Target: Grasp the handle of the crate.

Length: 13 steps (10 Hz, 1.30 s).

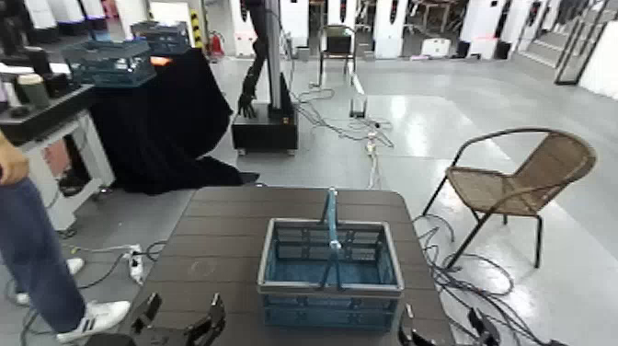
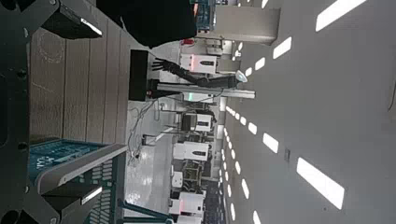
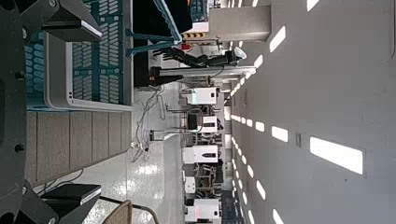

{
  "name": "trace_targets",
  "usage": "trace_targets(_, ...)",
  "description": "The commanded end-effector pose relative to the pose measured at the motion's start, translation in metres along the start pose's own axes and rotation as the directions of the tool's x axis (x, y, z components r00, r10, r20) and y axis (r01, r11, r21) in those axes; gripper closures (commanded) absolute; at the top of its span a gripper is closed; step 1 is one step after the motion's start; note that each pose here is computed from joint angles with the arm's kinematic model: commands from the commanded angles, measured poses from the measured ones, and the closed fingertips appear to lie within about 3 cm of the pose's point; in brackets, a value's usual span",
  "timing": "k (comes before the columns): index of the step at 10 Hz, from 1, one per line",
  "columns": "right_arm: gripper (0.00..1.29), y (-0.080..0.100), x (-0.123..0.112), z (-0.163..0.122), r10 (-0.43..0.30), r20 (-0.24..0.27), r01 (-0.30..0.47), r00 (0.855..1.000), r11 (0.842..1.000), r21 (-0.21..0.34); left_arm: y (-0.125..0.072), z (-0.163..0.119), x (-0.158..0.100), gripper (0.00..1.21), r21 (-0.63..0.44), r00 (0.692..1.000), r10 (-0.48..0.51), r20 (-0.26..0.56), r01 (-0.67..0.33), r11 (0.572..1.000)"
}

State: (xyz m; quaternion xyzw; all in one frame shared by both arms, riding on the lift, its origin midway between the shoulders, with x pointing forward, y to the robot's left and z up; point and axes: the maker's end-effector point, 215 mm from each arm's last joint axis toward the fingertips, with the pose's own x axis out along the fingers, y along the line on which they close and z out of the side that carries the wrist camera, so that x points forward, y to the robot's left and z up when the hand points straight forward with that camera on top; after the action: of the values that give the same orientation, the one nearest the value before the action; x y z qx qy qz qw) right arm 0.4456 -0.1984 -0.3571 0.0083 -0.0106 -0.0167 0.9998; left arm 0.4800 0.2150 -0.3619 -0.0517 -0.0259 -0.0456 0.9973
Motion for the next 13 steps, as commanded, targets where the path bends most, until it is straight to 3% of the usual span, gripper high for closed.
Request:
trace_targets(1,0.15,0.000,0.000,0.000,-0.001,0.001,0.001,1.000,1.000,0.000,-0.001,-0.002,0.002,0.13,-0.022,1.000,-0.015,-0.002,0.015,1.000)
trace_targets(6,0.15,0.001,0.001,0.000,0.000,-0.001,0.000,1.000,1.000,0.001,-0.003,-0.002,0.013,0.13,-0.070,0.998,-0.057,-0.018,0.055,0.996)
trace_targets(9,0.15,0.002,0.001,-0.002,0.001,-0.006,-0.001,1.000,1.000,0.001,-0.006,0.000,0.034,0.13,-0.188,0.993,-0.109,-0.049,0.098,0.977)
trace_targets(13,0.15,0.003,0.002,-0.004,0.004,-0.010,-0.004,1.000,1.000,0.002,-0.037,0.003,0.064,0.13,-0.350,0.961,-0.254,-0.111,0.202,0.915)
